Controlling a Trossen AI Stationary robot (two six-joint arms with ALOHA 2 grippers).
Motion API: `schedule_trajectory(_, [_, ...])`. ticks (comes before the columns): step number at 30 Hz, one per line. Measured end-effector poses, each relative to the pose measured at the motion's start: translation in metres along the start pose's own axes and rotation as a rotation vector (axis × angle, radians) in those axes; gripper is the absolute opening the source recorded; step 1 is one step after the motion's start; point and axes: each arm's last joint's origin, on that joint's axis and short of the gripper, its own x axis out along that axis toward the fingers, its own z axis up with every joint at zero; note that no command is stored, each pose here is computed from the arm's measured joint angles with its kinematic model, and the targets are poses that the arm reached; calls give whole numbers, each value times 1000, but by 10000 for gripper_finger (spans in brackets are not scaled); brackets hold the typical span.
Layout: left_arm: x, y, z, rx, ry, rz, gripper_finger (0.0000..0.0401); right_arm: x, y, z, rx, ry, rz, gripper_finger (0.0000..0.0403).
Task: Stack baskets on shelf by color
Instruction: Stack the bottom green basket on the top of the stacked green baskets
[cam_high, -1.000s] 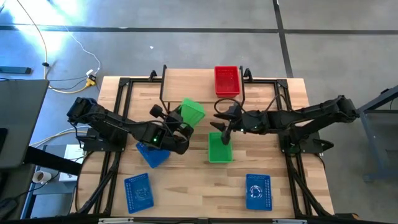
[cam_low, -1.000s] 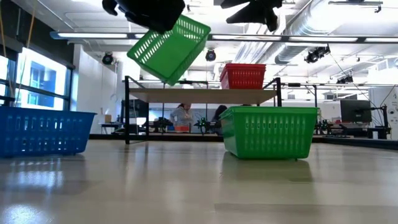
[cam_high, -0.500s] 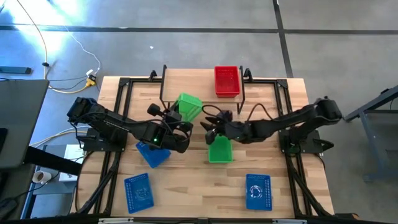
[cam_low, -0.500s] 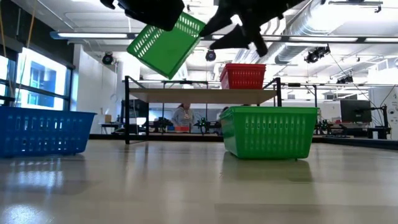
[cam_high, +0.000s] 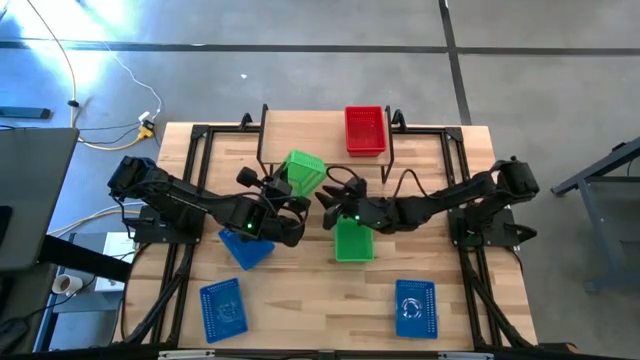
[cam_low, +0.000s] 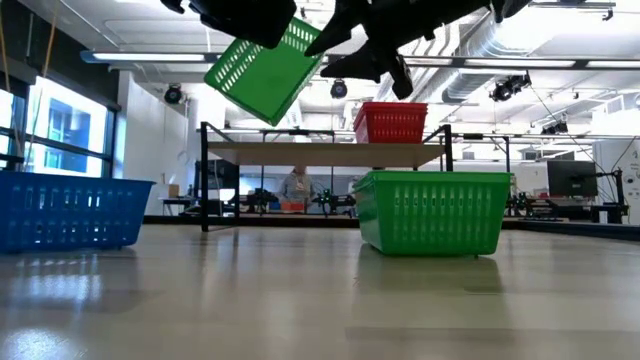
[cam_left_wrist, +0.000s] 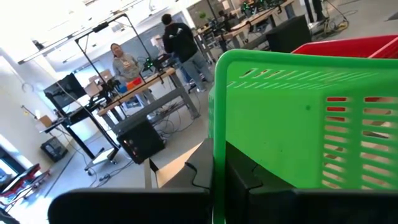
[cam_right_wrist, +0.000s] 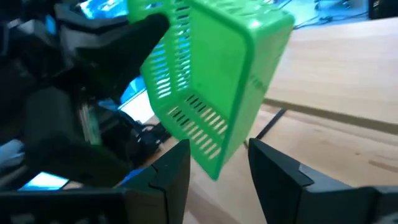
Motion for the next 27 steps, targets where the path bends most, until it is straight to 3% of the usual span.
schedule_trajectory(27, [-5, -5, 7, -52, -6, -25, 0, 22, -23, 23, 112, -75, -37, 148])
